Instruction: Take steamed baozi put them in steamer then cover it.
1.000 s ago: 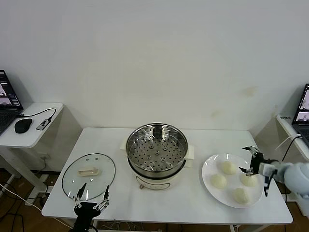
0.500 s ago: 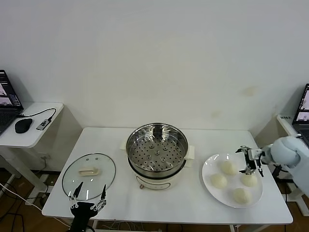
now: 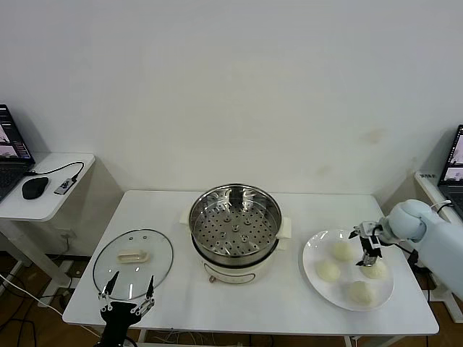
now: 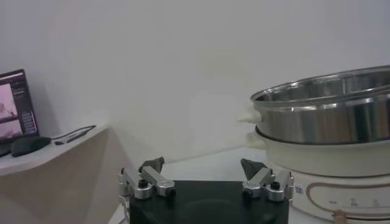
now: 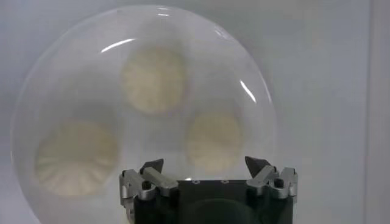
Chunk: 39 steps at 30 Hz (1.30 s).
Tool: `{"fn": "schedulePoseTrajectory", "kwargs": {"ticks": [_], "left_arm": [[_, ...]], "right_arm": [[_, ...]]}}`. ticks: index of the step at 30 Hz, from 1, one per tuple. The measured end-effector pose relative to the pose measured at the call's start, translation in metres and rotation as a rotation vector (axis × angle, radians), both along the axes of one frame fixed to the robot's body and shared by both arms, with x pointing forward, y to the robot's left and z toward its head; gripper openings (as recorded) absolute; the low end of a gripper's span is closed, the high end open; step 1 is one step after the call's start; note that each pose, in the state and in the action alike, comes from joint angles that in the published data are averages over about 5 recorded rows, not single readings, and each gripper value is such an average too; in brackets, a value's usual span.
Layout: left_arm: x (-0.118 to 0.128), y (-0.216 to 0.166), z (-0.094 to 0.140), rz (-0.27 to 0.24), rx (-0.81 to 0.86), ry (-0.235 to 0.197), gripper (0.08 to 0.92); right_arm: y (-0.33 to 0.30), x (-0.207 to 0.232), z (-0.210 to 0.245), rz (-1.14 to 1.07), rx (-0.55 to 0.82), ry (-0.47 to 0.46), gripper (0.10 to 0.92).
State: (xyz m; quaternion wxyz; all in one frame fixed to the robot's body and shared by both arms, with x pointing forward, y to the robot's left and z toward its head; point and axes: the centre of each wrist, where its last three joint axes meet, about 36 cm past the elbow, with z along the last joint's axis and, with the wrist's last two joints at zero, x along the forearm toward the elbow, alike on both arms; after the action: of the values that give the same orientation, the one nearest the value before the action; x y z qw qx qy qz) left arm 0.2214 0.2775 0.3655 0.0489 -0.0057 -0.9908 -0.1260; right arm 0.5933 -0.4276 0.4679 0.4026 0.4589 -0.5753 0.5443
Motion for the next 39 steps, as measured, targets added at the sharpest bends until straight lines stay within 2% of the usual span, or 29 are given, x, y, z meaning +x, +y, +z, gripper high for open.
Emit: {"fn": "schedulePoseTrajectory", "kwargs": {"ticks": [15,25,29,39], "left_arm": [[0.000,0.005,-0.002,0.003,0.016,-0.011,0.823],[0.003,0.006,-0.003,0.003,0.018,-0.019,0.823],[0.003,0.006,-0.003,0.002,0.019,-0.021,0.823],[0.004,0.007,-0.004,-0.002,0.016,-0.021,0.823]], "right_arm": [[0.017,0.022,-0.024,-0.015,-0.029,0.036,0.817],[0.019,0.027,-0.023,-0.020,-0.041,0.039,0.676],[0.019,0.028,-0.018,-0.017,-0.044,0.040,0.635],[0.016,0.027,0.028,0.015,-0.045,0.016,0.628]]}}
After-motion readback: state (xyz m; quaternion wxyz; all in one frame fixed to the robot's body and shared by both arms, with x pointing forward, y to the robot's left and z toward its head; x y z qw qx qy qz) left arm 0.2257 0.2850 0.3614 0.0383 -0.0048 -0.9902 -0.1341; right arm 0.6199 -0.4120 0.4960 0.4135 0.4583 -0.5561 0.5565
